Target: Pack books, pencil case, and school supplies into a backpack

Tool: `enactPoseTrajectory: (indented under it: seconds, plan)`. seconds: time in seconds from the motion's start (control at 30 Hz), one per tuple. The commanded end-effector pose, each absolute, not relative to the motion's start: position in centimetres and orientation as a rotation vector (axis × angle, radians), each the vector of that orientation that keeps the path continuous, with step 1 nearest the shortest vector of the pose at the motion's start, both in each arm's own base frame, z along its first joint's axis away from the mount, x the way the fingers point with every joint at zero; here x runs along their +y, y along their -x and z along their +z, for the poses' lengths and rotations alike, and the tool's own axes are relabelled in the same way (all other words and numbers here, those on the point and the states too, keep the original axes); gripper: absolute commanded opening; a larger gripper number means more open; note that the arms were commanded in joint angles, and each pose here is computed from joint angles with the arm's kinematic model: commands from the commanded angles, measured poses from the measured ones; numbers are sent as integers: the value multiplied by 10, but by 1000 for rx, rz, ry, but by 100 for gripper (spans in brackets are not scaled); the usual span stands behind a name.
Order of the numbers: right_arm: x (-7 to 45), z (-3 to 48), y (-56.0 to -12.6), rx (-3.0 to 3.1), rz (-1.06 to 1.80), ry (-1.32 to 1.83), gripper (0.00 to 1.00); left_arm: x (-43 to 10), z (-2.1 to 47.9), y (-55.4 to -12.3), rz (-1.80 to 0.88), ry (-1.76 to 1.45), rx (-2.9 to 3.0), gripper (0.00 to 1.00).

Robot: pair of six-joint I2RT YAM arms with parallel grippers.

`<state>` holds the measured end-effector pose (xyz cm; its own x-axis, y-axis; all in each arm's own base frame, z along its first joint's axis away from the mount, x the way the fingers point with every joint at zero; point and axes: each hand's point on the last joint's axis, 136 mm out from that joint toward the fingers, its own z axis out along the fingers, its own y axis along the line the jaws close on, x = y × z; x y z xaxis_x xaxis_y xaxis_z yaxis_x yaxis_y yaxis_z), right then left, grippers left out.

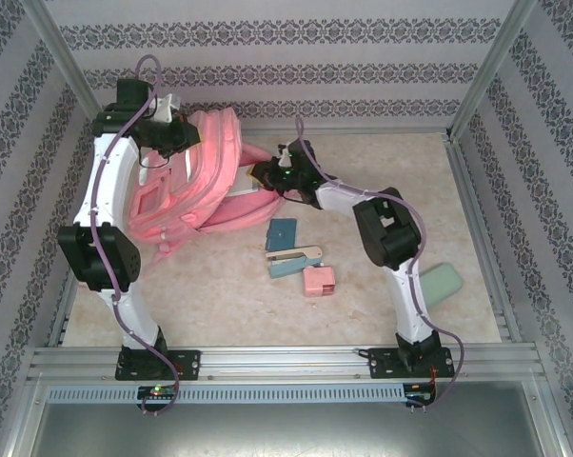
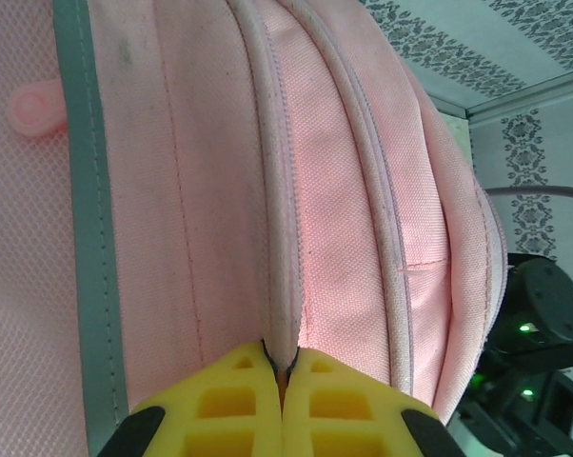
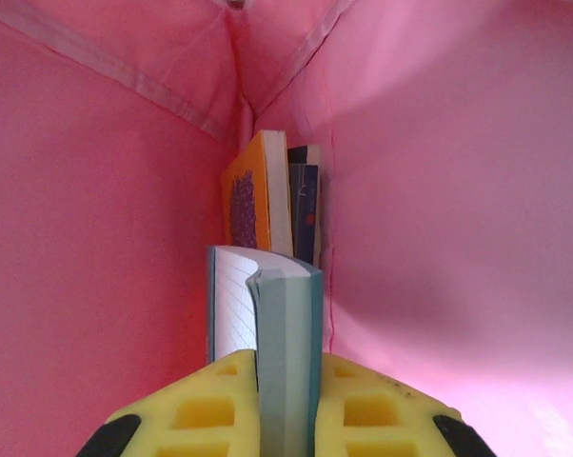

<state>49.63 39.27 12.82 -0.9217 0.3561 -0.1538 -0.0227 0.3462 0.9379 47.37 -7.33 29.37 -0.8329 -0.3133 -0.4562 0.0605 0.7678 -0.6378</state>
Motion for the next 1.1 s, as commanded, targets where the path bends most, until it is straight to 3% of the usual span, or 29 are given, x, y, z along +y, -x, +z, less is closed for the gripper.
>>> enactPoseTrajectory:
  seconds: [0.0, 0.37, 0.53, 0.57, 0.63, 0.73, 0.8, 0.83, 0.87, 1.07]
  plan:
    - [429, 146, -502, 2210, 1629, -274, 0, -91, 368, -468, -997, 41, 2175, 0]
    - [514, 120, -505, 2221, 1535, -270, 4, -90, 357, -464, -1003, 78, 2199, 0]
    - [534, 131, -504, 2234, 1582, -218, 19, -89, 352, -463, -1000, 90, 2208, 0]
    - [532, 134, -504, 2233, 1578, -207, 23, -89, 351, -463, -993, 91, 2210, 0]
    - [522, 138, -503, 2243, 1539, -191, 42, -86, 348, -463, -974, 97, 2220, 0]
    - [498, 143, -507, 2239, 1499, -206, 59, -84, 343, -464, -945, 102, 2235, 0]
    - [482, 149, -508, 2234, 1474, -208, 78, -82, 340, -465, -932, 109, 2242, 0]
    - [474, 153, -509, 2231, 1456, -207, 94, -81, 338, -467, -923, 119, 2249, 0]
    - [468, 157, -509, 2225, 1443, -206, 98, -79, 335, -469, -912, 128, 2255, 0]
    - [422, 162, -503, 2247, 1354, -237, 98, -71, 318, -476, -851, 171, 2293, 0]
